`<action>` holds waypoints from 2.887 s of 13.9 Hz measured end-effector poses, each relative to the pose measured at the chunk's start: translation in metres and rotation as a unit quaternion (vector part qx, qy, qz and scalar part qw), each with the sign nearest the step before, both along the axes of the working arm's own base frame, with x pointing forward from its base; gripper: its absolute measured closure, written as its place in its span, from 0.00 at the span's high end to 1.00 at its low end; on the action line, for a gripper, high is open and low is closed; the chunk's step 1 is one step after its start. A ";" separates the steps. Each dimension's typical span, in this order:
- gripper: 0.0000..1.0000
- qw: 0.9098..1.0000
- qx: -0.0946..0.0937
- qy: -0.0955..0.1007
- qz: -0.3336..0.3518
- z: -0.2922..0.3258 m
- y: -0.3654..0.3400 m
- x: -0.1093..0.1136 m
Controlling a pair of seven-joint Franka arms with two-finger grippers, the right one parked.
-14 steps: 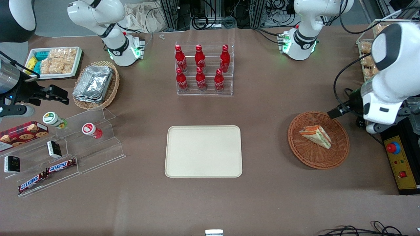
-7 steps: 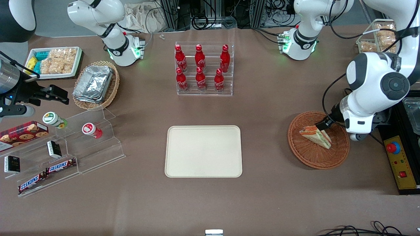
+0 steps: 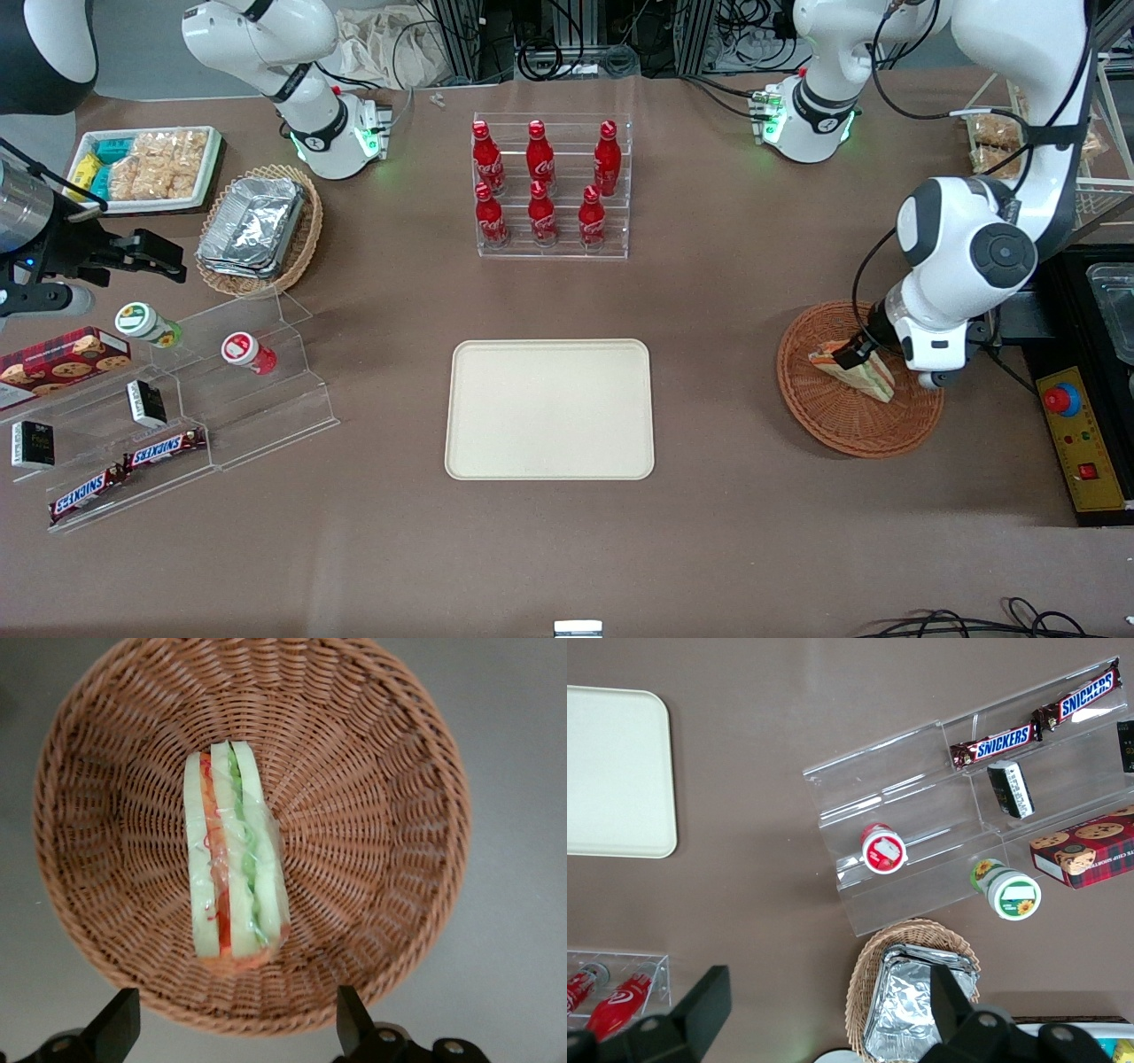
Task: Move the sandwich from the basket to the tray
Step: 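Lower the left gripper and close it on the wrapped sandwich, then lift the sandwich and carry it with the left gripper to the cream tray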
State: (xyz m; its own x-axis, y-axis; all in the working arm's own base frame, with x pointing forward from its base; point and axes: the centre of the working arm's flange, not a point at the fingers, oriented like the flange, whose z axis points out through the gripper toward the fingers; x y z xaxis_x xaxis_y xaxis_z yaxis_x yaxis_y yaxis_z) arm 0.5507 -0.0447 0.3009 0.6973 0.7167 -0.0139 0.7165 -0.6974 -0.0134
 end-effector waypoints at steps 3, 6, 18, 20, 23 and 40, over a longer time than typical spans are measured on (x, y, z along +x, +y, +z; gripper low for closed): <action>1.00 1.000 0.000 -0.001 0.014 -0.023 0.002 0.001; 1.00 1.000 0.001 0.002 0.026 -0.040 0.007 0.003; 0.44 0.999 0.008 -0.026 0.042 -0.063 0.032 0.013; 0.35 0.999 0.009 -0.030 0.027 -0.036 0.031 0.019; 0.33 1.000 0.007 -0.019 -0.016 0.045 0.010 0.028; 0.20 0.896 -0.072 -0.069 -0.432 -0.026 -0.337 -0.023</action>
State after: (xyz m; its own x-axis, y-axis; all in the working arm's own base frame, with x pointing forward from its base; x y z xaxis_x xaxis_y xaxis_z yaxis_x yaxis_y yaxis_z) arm 0.5280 -0.3820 0.2744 0.9934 -0.0936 0.0662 -0.1036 -0.9802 0.1685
